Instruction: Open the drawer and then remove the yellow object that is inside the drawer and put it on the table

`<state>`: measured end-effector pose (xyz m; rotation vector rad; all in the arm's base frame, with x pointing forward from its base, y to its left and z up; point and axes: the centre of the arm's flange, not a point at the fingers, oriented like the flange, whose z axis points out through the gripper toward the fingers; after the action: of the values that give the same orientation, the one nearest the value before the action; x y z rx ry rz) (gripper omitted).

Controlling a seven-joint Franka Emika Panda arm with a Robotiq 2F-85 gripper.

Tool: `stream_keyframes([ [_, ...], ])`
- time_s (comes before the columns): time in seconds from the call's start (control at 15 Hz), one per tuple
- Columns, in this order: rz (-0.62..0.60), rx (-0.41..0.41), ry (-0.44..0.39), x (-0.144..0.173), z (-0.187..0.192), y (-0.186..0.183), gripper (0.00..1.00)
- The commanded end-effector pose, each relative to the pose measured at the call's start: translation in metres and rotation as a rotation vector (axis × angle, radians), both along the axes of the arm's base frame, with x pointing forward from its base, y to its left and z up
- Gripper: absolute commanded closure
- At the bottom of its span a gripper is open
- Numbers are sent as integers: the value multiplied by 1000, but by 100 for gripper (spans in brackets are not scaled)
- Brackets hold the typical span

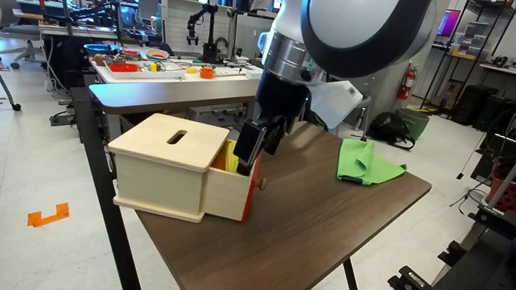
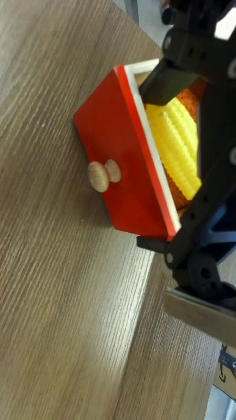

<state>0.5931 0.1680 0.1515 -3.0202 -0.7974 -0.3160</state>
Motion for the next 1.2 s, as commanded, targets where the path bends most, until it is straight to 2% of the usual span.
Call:
stream_keyframes([
  [0.0, 12, -70, 49, -5, -2, -11, 0],
  [0.53, 1, -76, 79, -7, 4, -17, 0],
  [0.8, -54, -32, 27, -9, 12, -14, 0],
  [1.13, -118, -13, 9, -14, 29, -14, 0],
])
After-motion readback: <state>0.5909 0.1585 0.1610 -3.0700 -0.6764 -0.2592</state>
